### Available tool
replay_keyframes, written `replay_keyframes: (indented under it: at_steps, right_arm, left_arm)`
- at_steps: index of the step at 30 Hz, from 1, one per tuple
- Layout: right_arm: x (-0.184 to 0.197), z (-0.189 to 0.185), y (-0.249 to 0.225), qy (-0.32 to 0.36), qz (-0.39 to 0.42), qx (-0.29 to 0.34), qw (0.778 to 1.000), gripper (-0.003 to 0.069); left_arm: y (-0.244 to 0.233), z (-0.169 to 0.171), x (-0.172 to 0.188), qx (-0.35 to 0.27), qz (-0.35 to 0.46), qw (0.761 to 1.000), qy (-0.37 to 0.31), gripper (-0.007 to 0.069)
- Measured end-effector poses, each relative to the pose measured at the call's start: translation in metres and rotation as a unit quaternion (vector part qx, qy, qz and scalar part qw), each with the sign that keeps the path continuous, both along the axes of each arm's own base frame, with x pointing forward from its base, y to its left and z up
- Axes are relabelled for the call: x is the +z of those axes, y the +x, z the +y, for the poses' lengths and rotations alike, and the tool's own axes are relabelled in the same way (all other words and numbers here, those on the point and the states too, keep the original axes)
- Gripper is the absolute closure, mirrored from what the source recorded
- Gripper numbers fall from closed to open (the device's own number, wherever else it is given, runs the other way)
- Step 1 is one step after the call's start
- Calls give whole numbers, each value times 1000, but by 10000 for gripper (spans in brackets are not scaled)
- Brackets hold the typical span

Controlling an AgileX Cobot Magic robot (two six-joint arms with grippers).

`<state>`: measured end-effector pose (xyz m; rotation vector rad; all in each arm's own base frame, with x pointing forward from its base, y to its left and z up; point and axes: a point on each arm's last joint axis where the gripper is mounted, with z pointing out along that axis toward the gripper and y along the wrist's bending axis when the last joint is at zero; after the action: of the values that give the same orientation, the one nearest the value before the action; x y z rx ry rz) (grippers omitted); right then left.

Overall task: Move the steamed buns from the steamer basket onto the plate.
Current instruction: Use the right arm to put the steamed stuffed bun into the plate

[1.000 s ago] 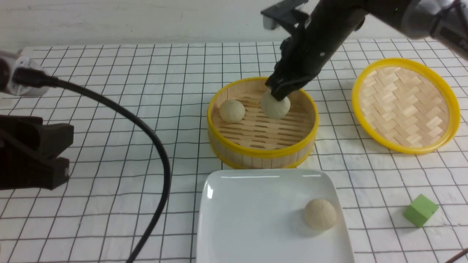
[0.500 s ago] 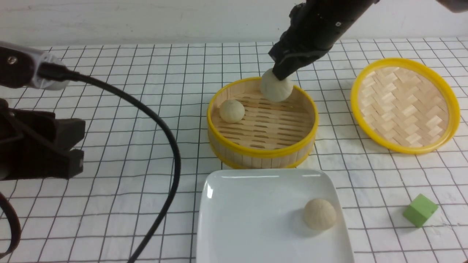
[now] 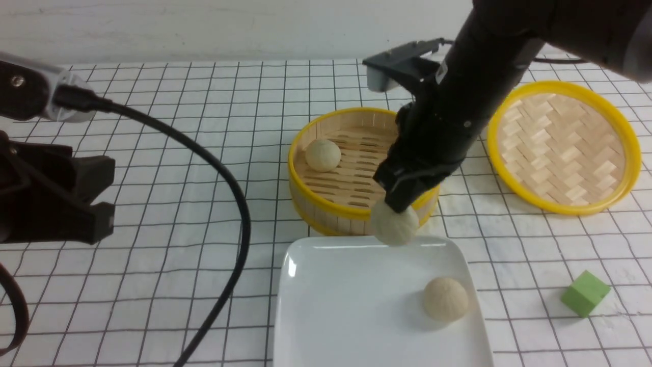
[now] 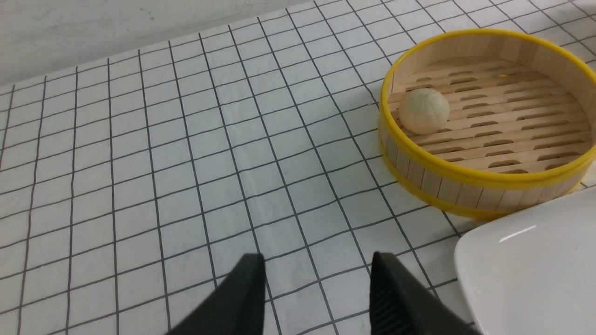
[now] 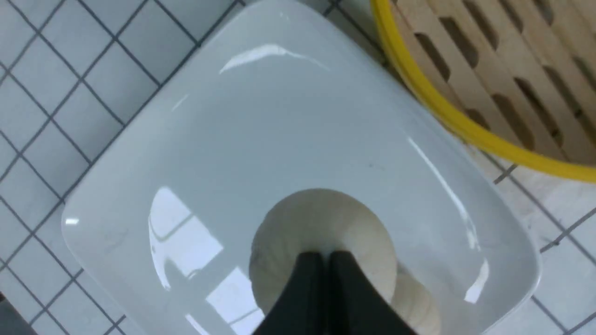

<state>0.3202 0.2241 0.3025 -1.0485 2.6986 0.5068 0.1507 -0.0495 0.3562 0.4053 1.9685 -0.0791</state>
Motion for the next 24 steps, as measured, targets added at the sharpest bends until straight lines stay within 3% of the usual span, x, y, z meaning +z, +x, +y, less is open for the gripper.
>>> replay_keyframes:
  at_steps: [8,13,24]
  right_arm:
    - [-49,-5,-18,-44,66,15,997,645]
    - [-67,-5,-24,-30,78,23,996,645]
    - [-71,-1,-22,-1,53,31,998,645]
  left_arm:
    - [0,0,0,0,-1,1000,1,290]
    - [0,0,0,0,-1,1000,1,290]
    - [0,0,0,0,-1,1000,1,290]
